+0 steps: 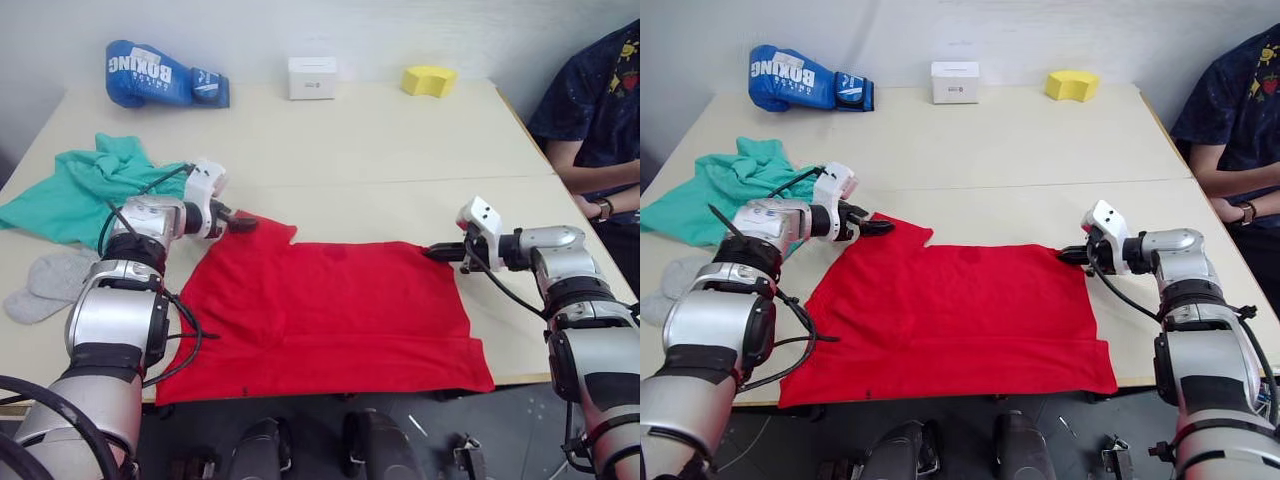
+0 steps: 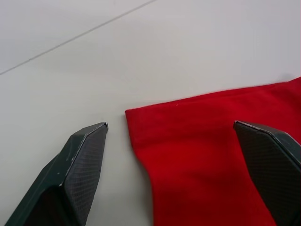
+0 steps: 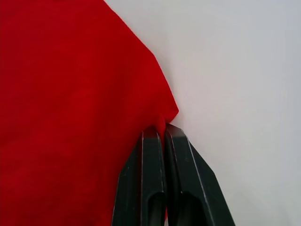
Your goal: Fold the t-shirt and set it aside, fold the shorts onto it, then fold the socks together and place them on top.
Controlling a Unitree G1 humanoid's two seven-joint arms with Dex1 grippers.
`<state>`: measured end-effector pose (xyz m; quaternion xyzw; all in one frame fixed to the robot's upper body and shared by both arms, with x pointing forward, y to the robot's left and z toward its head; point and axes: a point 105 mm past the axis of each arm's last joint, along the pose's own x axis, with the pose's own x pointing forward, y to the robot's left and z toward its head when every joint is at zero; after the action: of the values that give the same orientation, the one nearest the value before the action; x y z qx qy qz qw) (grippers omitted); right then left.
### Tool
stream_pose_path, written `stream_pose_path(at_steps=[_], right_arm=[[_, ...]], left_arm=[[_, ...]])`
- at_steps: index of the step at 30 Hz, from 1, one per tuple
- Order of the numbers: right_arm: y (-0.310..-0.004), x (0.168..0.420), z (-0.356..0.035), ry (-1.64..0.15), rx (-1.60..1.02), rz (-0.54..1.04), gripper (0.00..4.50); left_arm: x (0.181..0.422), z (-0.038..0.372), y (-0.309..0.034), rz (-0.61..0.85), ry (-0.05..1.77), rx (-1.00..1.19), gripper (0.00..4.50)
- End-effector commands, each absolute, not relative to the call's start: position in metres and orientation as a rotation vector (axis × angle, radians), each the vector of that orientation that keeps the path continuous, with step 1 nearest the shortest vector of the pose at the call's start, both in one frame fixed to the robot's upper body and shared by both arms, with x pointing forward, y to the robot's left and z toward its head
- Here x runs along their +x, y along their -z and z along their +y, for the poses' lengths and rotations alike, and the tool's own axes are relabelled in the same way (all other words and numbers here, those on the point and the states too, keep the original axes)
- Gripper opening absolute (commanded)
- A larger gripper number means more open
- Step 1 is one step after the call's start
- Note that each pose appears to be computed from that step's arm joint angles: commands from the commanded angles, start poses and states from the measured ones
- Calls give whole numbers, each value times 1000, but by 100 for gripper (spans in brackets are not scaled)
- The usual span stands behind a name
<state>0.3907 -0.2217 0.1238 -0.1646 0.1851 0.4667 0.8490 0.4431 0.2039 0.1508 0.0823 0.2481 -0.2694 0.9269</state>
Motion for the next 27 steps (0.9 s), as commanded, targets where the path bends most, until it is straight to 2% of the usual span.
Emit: stream_pose_path(at_steps=[1, 7, 14, 17, 19, 27], right_arm=[[-120, 386, -221, -1007, -345, 390, 1], [-115, 382, -225, -1000, -339, 388, 1], [-108, 380, -223, -1004, -339, 396, 1], [-108, 380, -222, -1008, -339, 396, 0], [-107, 379, -223, -1007, -340, 396, 0], [-111, 379, -225, -1008, -348, 373, 0]], left_arm=[[439, 218, -153, 554, 546, 236, 450], [426, 234, -153, 600, 589, 219, 450], [426, 209, -141, 607, 659, 140, 450], [427, 204, -138, 603, 660, 144, 388], [427, 202, -136, 608, 664, 146, 332], [422, 207, -134, 597, 693, 162, 77]])
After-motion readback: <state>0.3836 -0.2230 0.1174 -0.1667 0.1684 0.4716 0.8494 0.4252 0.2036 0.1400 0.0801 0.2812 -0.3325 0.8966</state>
